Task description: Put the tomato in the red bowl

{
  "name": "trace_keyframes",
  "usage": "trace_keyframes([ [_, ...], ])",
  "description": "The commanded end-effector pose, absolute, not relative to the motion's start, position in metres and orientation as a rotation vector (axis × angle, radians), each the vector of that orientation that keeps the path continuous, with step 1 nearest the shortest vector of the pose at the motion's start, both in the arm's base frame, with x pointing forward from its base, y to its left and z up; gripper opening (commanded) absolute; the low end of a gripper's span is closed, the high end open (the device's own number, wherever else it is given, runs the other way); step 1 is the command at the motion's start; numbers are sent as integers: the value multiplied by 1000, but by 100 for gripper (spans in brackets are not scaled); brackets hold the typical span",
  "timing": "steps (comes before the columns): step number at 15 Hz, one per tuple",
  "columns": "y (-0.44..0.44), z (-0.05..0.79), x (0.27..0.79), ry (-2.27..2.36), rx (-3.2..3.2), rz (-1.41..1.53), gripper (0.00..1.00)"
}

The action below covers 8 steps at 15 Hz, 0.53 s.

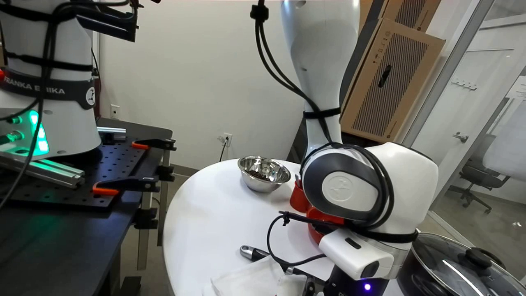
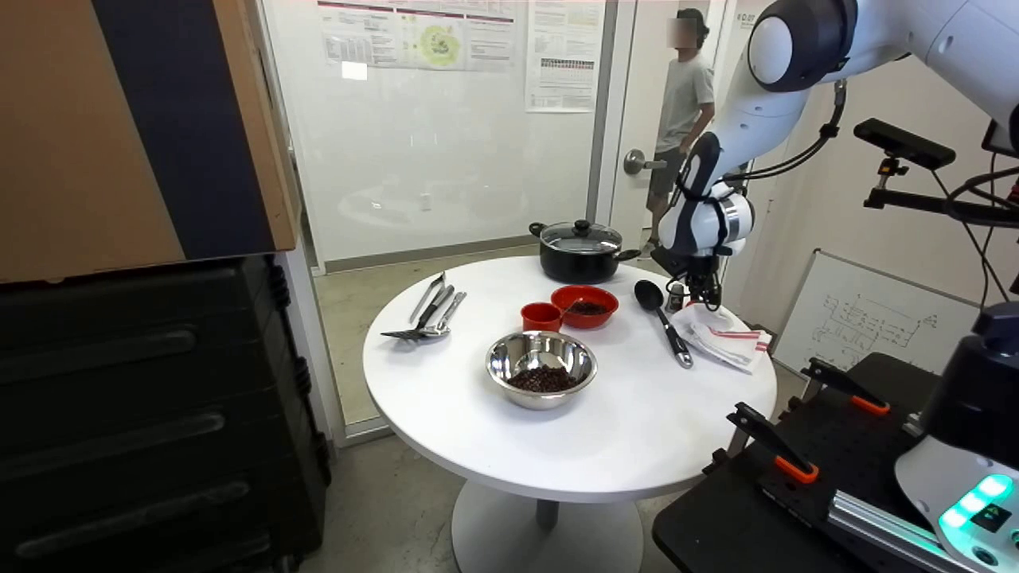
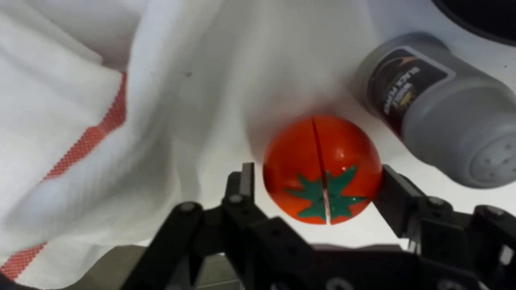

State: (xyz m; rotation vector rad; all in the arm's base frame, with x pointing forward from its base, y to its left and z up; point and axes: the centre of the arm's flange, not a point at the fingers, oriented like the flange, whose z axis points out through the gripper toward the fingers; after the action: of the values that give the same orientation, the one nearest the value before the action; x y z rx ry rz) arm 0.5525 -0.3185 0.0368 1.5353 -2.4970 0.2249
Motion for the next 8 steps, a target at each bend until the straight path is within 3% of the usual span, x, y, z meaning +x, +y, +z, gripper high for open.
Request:
trace_keyframes([
  [1, -323, 41, 559, -2527, 1521, 263, 45],
  [2, -324, 44, 559, -2531, 1521, 267, 38],
  [8, -336, 97, 544, -2515, 1580, 272, 38],
])
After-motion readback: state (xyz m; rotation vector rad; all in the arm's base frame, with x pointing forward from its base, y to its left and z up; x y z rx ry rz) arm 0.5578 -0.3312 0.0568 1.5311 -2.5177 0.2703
